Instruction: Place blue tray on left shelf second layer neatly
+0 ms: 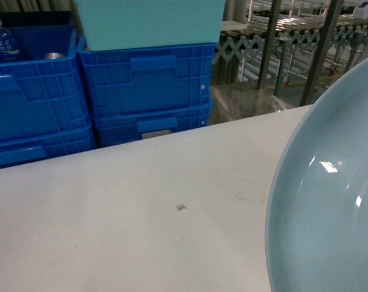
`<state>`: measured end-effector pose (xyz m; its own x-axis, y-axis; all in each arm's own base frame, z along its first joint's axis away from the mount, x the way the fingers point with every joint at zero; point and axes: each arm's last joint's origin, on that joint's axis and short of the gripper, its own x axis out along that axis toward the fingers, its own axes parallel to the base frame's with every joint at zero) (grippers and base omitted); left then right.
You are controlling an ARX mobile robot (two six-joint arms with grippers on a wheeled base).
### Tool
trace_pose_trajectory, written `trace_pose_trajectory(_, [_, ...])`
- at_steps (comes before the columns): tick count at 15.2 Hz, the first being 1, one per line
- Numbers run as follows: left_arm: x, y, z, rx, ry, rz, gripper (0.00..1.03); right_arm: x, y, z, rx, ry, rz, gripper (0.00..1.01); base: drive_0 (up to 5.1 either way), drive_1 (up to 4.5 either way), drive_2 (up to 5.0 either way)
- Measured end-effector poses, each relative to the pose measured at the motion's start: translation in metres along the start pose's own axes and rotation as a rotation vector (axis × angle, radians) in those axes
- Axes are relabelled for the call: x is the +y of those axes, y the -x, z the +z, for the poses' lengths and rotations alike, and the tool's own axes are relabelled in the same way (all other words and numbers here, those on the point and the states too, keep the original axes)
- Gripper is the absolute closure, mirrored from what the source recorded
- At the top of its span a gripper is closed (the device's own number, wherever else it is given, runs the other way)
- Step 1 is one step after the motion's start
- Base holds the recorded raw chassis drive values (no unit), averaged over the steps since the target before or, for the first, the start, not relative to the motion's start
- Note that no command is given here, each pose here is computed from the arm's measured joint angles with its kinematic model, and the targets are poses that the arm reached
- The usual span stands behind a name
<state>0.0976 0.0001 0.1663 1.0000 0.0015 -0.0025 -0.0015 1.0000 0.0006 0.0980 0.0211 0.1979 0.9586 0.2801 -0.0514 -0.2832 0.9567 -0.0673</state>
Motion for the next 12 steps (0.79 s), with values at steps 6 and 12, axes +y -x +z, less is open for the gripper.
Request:
trace_pose_trajectory(6, [0.0000, 0.0000, 0.0000, 0.000, 0.000, 0.000, 0.05, 0.0000, 0.0000, 0.0000, 0.000, 0.000, 0.000, 0.99, -1.5, -1.50, -1.5])
trace_pose_trajectory(12, [0.0000, 0.0000, 0.0000, 0.000, 0.000, 0.000, 0.05, 0.0000, 0.0000, 0.0000, 0.000, 0.000, 0.000, 0.99, -1.7, -1.65, -1.7])
